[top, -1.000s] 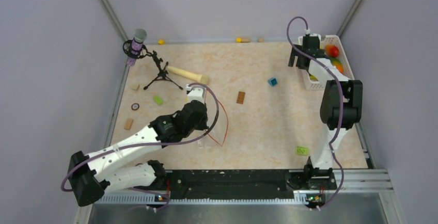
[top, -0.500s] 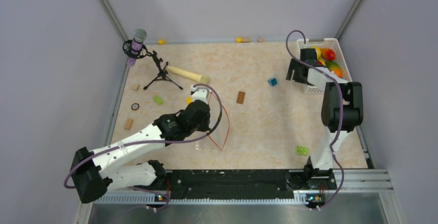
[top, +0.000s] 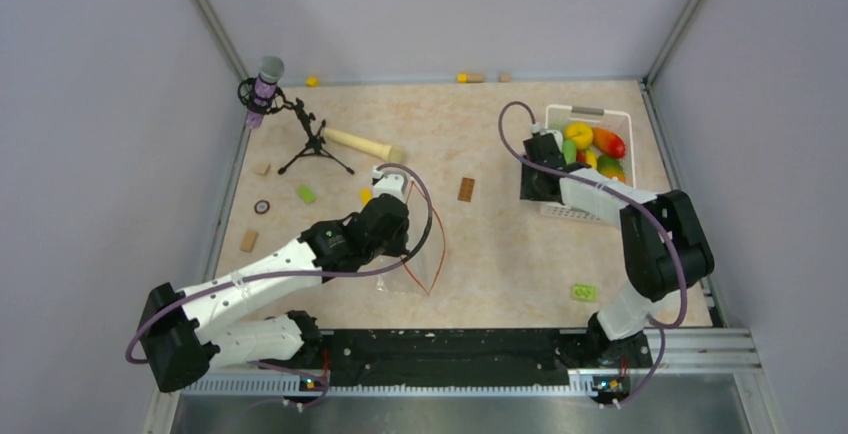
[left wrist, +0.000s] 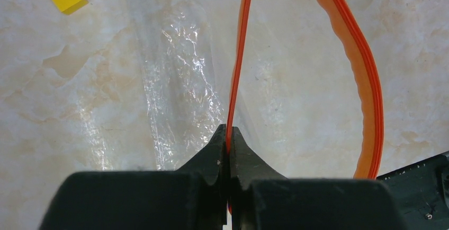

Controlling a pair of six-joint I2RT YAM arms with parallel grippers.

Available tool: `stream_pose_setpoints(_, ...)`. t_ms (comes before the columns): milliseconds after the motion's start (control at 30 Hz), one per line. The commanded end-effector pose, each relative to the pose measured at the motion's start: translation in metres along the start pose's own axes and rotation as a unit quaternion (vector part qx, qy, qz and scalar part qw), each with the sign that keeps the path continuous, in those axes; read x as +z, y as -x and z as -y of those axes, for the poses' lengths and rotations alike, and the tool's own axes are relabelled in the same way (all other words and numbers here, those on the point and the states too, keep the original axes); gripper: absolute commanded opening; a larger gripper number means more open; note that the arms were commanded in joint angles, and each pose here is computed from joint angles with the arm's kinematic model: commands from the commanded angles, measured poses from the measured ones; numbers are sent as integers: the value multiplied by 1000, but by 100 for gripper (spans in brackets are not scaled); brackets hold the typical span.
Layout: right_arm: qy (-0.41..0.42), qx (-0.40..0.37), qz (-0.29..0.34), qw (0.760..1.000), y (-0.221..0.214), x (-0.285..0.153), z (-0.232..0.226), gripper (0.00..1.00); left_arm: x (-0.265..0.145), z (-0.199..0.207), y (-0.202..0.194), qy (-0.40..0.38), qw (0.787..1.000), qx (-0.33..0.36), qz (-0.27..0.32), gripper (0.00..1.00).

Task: Place the food in the zip-top bag and seal the zipper
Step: Move the bin to the center of the board.

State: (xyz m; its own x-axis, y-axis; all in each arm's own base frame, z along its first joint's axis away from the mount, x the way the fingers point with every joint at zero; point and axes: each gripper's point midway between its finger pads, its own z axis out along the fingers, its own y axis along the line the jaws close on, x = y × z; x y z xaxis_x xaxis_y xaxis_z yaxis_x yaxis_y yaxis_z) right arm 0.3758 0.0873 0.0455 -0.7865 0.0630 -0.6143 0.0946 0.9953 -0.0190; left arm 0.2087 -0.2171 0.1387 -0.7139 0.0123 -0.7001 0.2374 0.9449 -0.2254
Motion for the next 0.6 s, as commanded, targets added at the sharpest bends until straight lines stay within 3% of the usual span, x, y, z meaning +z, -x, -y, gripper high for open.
stream_pose_setpoints(0,31,6,30,999,-17,-34,-41,43,-4,8,18,-8,1000,-12,21,0)
stream_pose_setpoints(367,131,-79,44,987,-81,-94,-140,45,-5,2,20,9,1000,-10,25,0)
stream_pose_setpoints(567,139,-69,85,984,-60,-122,-142,52,-6,1,20,9,999,-12,29,0)
